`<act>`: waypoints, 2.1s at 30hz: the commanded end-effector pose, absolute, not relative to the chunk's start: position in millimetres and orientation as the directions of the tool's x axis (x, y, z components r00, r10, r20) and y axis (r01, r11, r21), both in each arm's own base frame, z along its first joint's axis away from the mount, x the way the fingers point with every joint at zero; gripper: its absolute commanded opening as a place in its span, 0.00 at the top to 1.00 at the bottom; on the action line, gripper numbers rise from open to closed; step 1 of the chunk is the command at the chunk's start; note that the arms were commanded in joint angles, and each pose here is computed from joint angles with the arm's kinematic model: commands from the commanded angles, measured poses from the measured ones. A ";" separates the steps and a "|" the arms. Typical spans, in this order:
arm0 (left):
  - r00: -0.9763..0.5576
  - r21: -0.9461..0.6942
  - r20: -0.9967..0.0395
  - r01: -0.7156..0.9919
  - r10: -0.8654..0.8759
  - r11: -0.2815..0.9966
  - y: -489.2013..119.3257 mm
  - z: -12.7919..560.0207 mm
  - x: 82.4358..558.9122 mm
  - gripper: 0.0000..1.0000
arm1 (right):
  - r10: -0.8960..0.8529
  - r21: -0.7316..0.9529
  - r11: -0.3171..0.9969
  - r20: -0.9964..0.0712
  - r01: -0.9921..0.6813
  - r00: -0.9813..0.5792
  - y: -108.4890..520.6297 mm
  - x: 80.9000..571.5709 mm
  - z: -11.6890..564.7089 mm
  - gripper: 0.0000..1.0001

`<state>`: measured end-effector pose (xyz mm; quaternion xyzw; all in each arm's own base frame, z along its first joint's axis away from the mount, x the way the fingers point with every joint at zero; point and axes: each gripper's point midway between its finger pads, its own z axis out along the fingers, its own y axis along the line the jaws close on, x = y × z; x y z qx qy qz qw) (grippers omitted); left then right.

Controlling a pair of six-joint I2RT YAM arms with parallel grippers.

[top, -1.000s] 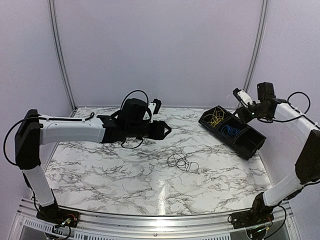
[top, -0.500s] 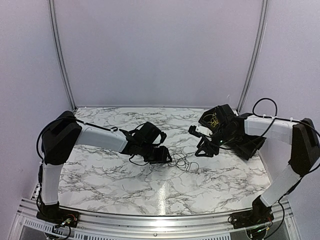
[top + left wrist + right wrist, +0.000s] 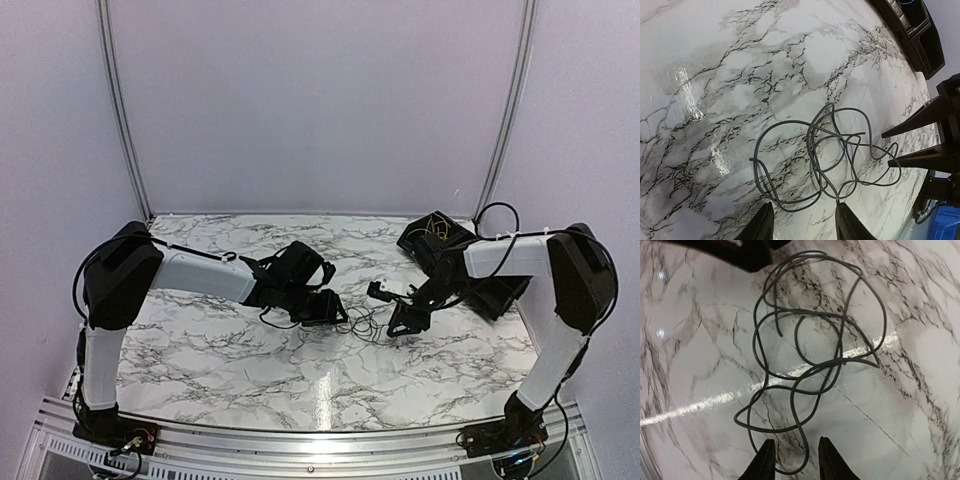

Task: Untangle the cables

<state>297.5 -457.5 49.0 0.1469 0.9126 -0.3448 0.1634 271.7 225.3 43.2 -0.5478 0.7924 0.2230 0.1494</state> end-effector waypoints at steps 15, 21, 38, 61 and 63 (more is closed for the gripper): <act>-0.582 -0.406 -0.812 0.617 0.044 0.674 -463.0 203.1 272.4 0.51 | -0.725 0.066 0.270 -0.643 -0.961 -0.248 239.1 273.4 190.7 1.00; -0.516 -0.437 -0.852 0.611 -0.087 0.660 -440.5 233.2 259.0 0.50 | -0.698 -0.057 0.297 -0.694 -0.953 -0.176 247.0 286.0 257.1 1.00; -0.494 -0.518 -0.833 0.541 -0.248 0.663 -481.5 224.4 290.8 0.48 | -0.626 -0.019 0.174 -0.774 -0.985 -0.096 287.9 259.8 296.6 1.00; -0.640 -0.521 -0.731 0.298 -0.238 0.799 -458.9 63.0 321.6 0.56 | -0.286 -0.319 0.211 -0.924 -0.924 0.253 254.7 234.3 500.1 1.00; -0.639 -0.509 -0.735 0.298 -0.228 0.807 -452.7 61.0 321.2 0.56 | -0.278 -0.334 0.234 -0.923 -0.913 0.266 250.2 234.7 505.7 1.00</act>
